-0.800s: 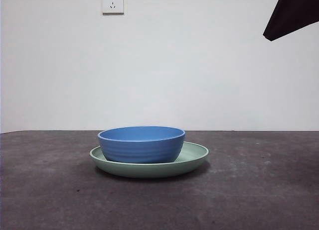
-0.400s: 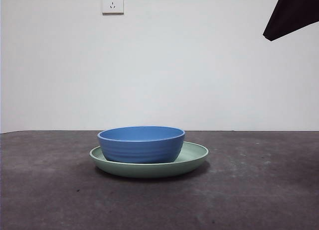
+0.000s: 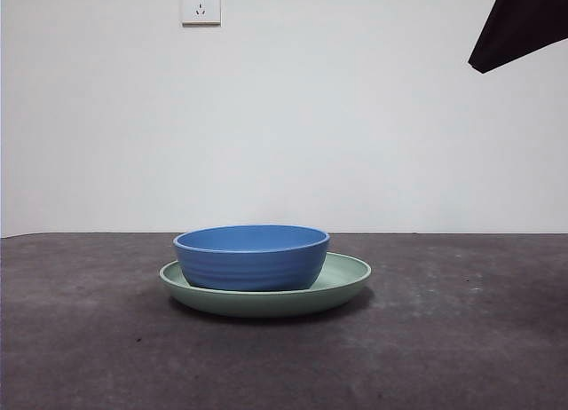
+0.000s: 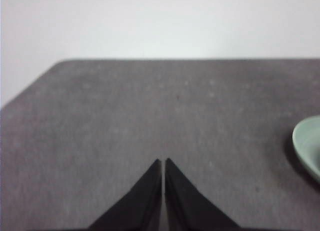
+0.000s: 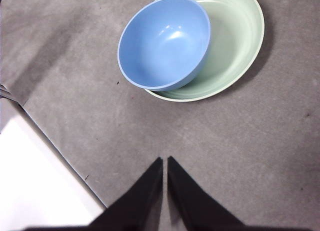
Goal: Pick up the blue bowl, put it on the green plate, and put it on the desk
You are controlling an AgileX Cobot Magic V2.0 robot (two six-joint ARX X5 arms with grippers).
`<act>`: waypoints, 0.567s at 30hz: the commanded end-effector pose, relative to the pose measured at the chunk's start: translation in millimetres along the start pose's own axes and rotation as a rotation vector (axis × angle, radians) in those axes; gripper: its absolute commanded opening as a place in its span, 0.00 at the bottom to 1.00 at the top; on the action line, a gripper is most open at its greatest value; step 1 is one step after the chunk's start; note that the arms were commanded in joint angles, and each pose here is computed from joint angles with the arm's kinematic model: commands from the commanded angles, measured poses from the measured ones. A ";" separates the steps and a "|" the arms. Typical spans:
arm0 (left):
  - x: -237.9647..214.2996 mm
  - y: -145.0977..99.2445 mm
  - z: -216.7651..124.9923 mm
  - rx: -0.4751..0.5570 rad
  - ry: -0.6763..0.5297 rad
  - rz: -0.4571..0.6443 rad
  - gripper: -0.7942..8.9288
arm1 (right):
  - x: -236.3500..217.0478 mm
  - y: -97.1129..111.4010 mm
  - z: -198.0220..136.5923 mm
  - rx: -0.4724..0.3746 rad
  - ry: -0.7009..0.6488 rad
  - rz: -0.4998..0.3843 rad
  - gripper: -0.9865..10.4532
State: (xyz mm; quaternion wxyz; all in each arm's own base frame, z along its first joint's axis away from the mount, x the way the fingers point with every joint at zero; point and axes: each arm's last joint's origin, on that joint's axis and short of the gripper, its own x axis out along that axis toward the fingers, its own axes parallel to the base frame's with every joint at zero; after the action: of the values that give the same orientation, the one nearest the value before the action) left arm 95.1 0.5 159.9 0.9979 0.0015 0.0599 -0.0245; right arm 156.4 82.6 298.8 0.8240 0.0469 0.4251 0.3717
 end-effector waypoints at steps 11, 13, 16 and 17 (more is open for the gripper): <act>1.7 0.2 -10.4 -0.007 0.056 0.003 0.09 | -0.4 1.6 3.7 -0.020 -0.012 0.005 0.09; 1.7 0.2 -10.4 -0.007 0.057 0.003 0.09 | -0.4 1.6 3.7 -0.020 -0.012 0.005 0.09; 1.7 0.2 -10.4 -0.007 0.056 0.003 0.09 | -0.4 1.6 3.7 -0.020 -0.012 0.005 0.09; 1.7 0.2 -10.3 -0.007 0.056 0.003 0.09 | -0.4 1.6 3.7 -0.020 -0.012 0.005 0.09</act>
State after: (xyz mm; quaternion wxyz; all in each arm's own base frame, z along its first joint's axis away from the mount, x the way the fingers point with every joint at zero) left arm 94.8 0.5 157.0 0.9969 0.0007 0.0750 -0.0239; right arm 156.4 82.6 298.8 0.8240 0.0465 0.4250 0.3718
